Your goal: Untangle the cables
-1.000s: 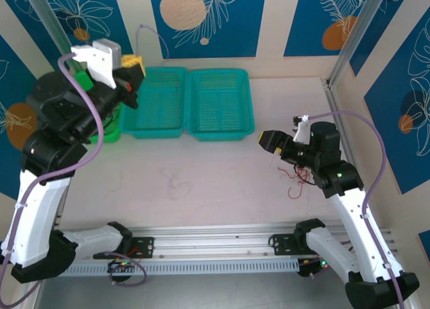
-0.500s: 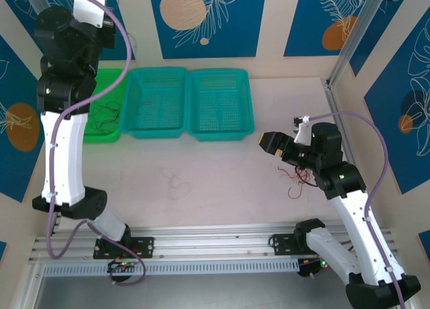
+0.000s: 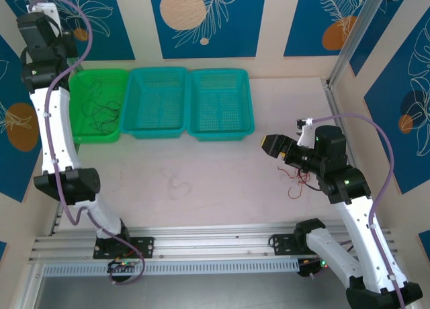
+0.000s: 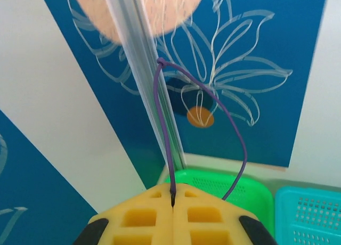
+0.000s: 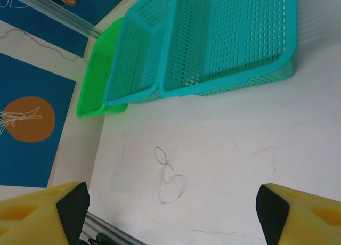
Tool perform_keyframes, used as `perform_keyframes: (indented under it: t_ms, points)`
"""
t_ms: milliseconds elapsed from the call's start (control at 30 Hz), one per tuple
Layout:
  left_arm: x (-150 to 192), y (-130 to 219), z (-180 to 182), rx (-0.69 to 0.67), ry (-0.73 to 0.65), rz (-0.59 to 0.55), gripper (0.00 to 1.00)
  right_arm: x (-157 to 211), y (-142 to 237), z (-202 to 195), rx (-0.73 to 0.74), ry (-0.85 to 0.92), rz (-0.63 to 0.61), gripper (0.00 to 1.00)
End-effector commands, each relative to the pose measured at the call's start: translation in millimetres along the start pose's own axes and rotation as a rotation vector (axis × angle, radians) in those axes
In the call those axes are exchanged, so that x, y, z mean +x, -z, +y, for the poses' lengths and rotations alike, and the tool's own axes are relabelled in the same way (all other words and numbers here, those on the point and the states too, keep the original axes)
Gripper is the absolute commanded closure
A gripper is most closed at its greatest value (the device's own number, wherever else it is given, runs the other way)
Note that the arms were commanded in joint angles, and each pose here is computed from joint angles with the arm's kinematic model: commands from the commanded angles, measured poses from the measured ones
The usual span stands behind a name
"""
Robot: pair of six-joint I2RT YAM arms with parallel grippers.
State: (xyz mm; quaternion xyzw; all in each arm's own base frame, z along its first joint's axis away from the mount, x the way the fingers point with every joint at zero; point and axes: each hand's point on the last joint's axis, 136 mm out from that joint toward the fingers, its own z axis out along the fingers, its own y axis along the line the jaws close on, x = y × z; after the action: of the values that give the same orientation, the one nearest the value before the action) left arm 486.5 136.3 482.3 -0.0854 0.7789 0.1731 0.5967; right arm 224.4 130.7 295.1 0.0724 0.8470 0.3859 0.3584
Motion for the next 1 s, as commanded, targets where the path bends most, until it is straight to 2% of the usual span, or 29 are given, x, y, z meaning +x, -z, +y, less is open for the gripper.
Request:
perform_keyframes:
  t_ms: [0,233,433,467,533,600,733,800,967]
  points:
    - [40.8,-37.5,-14.3,0.079,0.102,0.1,1.0,-2.4,8.5,6.9,-0.008,0.009,-0.017,0.16]
    - [154.5,-102.6,-26.3,0.099,0.206,0.397,1.0,0.7,13.2,1.2,0.027,0.007,-0.018,0.16]
    - [242.2,-127.0,-41.3,0.115,0.244,0.613,1.0,2.7,9.4,-1.3,0.023,-0.012,-0.014,0.16]
    - [253.1,-128.6,-43.1,0.118,0.253,0.644,0.93,2.2,9.0,-1.3,0.022,-0.014,-0.016,0.16]
    - [270.7,-130.5,-43.3,0.117,0.261,0.682,0.72,2.8,8.1,-1.8,0.022,-0.016,-0.013,0.17]
    - [270.6,-129.1,-42.6,0.124,0.274,0.674,0.54,2.8,8.1,-1.6,0.022,-0.016,-0.012,0.17]
    - [232.2,-117.2,-40.2,0.148,0.299,0.585,0.33,3.2,7.2,-2.6,0.024,-0.019,-0.01,0.17]
    - [206.2,-106.1,-40.3,0.172,0.32,0.528,0.29,4.1,6.0,-3.1,0.023,-0.021,-0.007,0.17]
    - [137.3,-56.0,-52.5,0.279,0.389,0.373,0.28,5.8,1.2,-16.8,0.071,-0.061,-0.015,0.17]
